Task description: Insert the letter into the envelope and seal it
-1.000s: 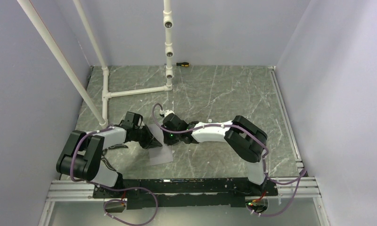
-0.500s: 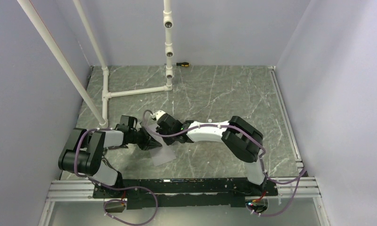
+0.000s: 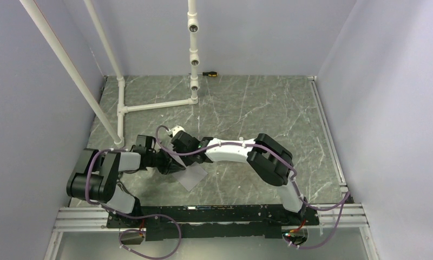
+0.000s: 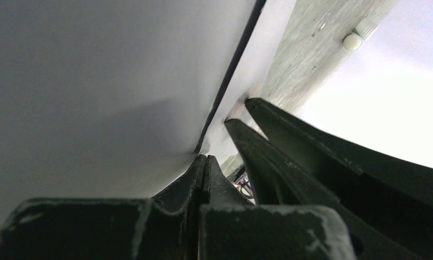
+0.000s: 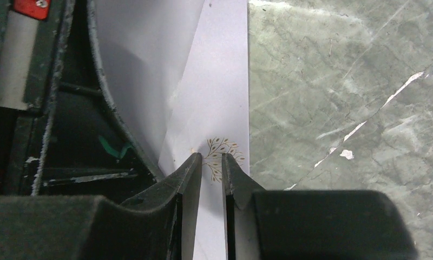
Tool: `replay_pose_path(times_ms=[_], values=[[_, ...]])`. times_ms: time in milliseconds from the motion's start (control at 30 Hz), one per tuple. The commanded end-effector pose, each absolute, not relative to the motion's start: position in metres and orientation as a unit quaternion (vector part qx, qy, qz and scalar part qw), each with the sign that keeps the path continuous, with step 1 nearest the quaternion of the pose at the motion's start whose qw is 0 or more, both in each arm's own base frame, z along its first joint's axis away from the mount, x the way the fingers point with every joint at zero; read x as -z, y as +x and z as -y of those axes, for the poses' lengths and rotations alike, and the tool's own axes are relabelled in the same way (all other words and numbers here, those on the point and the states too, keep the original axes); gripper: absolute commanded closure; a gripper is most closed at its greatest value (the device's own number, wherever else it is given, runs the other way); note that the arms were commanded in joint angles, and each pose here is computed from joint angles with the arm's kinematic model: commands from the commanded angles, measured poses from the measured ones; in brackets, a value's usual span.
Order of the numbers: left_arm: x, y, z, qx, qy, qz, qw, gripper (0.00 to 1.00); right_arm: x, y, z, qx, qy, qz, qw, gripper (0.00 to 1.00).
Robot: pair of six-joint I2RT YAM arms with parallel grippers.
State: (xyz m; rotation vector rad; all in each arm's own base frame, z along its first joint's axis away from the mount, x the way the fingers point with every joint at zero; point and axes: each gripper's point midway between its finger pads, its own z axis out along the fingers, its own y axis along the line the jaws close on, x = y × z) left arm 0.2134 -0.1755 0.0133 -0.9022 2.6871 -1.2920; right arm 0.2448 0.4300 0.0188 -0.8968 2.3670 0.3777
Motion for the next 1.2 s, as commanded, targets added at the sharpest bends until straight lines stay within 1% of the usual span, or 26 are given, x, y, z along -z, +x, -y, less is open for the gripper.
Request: replay_pose_path(times_ms=[0,100,200,300,400,467,700,833,1000,1167], values=[[-0.004,0.195,0.159,0.371,-0.303,-0.878,0.008,0.98,0.015,0.235,-0.395,-0.092,-0.339,-0.902,0.253,0.75],[-0.033,0.215,0.158,0.386,-0.291,-0.874,0.046,0.98,0.017,0.232,-0.392,-0.097,-0.357,-0.893,0.256,0.71],[-0.057,0.231,0.155,0.397,-0.285,-0.869,0.075,0.97,0.02,0.231,-0.389,-0.095,-0.366,-0.889,0.258,0.7],[-0.065,0.24,0.152,0.39,-0.285,-0.871,0.087,0.97,0.02,0.232,-0.39,-0.098,-0.369,-0.887,0.26,0.69],[-0.061,0.248,0.145,0.367,-0.289,-0.878,0.1,0.97,0.019,0.23,-0.391,-0.105,-0.371,-0.885,0.262,0.69],[-0.047,0.252,0.141,0.347,-0.298,-0.885,0.092,0.98,0.018,0.229,-0.392,-0.109,-0.374,-0.882,0.264,0.69],[-0.019,0.281,0.137,0.322,-0.3,-0.893,0.092,0.98,0.023,0.224,-0.39,-0.111,-0.397,-0.872,0.264,0.66],[-0.015,0.291,0.133,0.314,-0.299,-0.895,0.105,0.98,0.024,0.222,-0.387,-0.111,-0.404,-0.869,0.264,0.66],[-0.013,0.295,0.131,0.311,-0.294,-0.897,0.11,0.98,0.028,0.22,-0.386,-0.111,-0.416,-0.865,0.258,0.66],[0.003,0.289,0.124,0.278,-0.309,-0.906,0.086,0.97,0.028,0.222,-0.386,-0.103,-0.427,-0.86,0.26,0.66]])
